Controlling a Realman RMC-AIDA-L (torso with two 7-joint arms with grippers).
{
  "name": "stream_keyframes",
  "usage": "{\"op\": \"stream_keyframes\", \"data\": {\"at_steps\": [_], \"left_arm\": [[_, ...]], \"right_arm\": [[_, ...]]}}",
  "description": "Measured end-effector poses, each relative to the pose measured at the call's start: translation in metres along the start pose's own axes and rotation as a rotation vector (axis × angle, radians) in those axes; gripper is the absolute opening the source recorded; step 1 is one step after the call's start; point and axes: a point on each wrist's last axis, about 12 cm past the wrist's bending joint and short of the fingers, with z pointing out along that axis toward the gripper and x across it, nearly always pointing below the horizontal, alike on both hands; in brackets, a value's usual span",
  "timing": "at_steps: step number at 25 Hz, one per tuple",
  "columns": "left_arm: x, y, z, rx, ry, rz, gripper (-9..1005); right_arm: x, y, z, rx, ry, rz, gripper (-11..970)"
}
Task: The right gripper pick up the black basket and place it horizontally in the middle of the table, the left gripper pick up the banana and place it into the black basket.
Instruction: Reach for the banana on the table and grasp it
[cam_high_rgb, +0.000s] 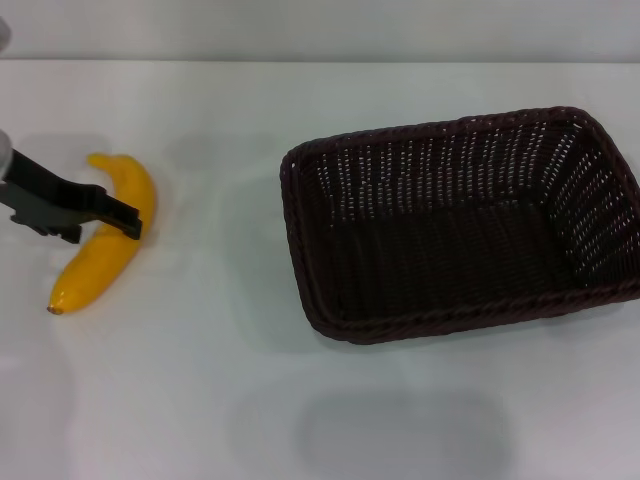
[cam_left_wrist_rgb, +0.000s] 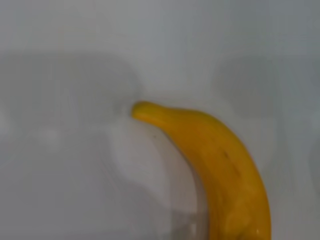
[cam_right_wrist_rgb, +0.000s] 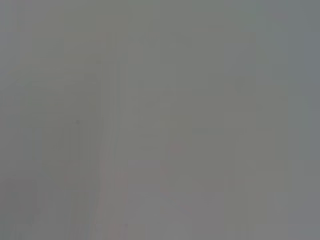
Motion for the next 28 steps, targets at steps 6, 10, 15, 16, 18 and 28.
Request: {"op": "stream_keyframes", "data": {"at_steps": [6, 10, 15, 16, 18, 28], "left_arm": [[0.004, -0.007, 0.012, -0.007, 0.028, 0.013, 727], [0.005, -0.011, 0.016, -0.035, 0.054, 0.030, 715], [0.002, -0.013, 0.016, -0.048, 0.055, 0.049, 700], [0.001, -0.014, 0.016, -0.053, 0.055, 0.056, 697], [0.000, -0.016, 0.016, -0.066, 0.057, 0.070, 678], [-0.013, -0.022, 0.004, -0.077, -0.014, 0.111, 522]], "right_arm": [[0.001, 0.000, 0.004, 0.005, 0.014, -0.001, 867], [0.002, 0.000, 0.004, 0.005, 0.018, -0.001, 867], [0.002, -0.001, 0.004, 0.007, 0.022, -0.001, 867], [0.002, -0.001, 0.004, 0.008, 0.024, -0.001, 867], [0.003, -0.001, 0.004, 0.011, 0.030, -0.001, 867], [0.004, -0.001, 0.005, 0.014, 0.037, 0.000, 867]]}}
